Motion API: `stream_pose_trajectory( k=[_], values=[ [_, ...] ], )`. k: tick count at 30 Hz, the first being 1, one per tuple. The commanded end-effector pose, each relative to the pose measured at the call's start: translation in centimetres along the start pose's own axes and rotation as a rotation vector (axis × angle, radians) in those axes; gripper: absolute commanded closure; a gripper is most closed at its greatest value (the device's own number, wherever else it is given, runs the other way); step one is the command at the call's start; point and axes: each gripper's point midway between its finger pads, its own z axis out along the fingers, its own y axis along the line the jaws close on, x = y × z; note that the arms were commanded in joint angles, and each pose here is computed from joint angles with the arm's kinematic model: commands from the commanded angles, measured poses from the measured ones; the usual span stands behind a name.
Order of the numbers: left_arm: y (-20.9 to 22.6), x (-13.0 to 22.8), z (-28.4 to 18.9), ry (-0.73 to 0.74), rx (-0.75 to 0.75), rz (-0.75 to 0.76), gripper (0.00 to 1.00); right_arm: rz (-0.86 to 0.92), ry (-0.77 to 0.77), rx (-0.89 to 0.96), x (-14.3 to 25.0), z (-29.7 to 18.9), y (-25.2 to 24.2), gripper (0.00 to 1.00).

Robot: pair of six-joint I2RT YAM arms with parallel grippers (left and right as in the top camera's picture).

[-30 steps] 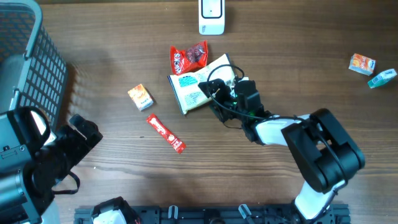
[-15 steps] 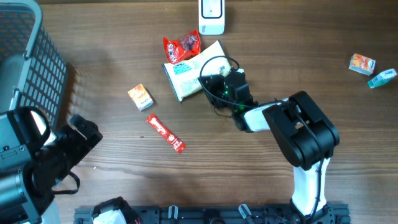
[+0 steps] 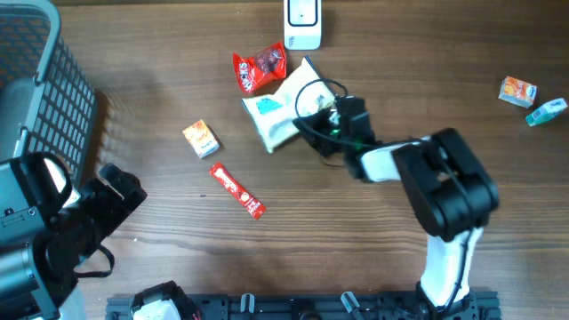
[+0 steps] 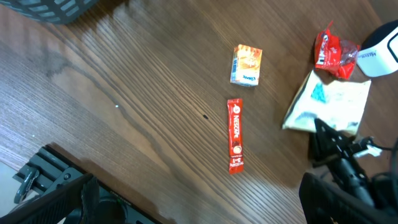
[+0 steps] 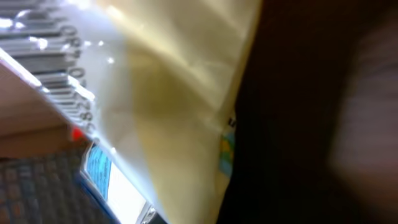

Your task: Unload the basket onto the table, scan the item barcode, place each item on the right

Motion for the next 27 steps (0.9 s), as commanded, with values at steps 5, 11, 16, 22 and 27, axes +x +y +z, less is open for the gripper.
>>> stream_pose_trajectory(
  k=[5, 11, 16, 22, 27],
  values=[
    [0.2, -0.2, 0.0, -0.008, -0.009, -0.017, 0.00, -0.420, 0.179, 0.160, 2.3, -8.4, -0.5, 0.96],
    [0.1, -0.1, 0.0, -0.007, -0.005, -0.027, 0.00, -0.669, 0.412, 0.236, 6.9, -12.9, -2.7, 0.96],
    [-2.4, 1.1, -0.2, 0.074, 0.142, -0.072, 0.00, -0.750, 0.500, 0.131, 8.6, -13.2, -2.1, 0.96],
    [-7.0, 2.5, -1.3, 0.147, 0.412, 0.111, 0.00, -0.731, 0.411, 0.069, 7.2, -12.0, 0.1, 0.96],
    [-6.9, 4.7, 0.9, 0.255, 0.403, 0.138, 0.00, -0.685, 0.379, 0.087, 6.5, -11.4, 0.0, 0.96]
  ],
)
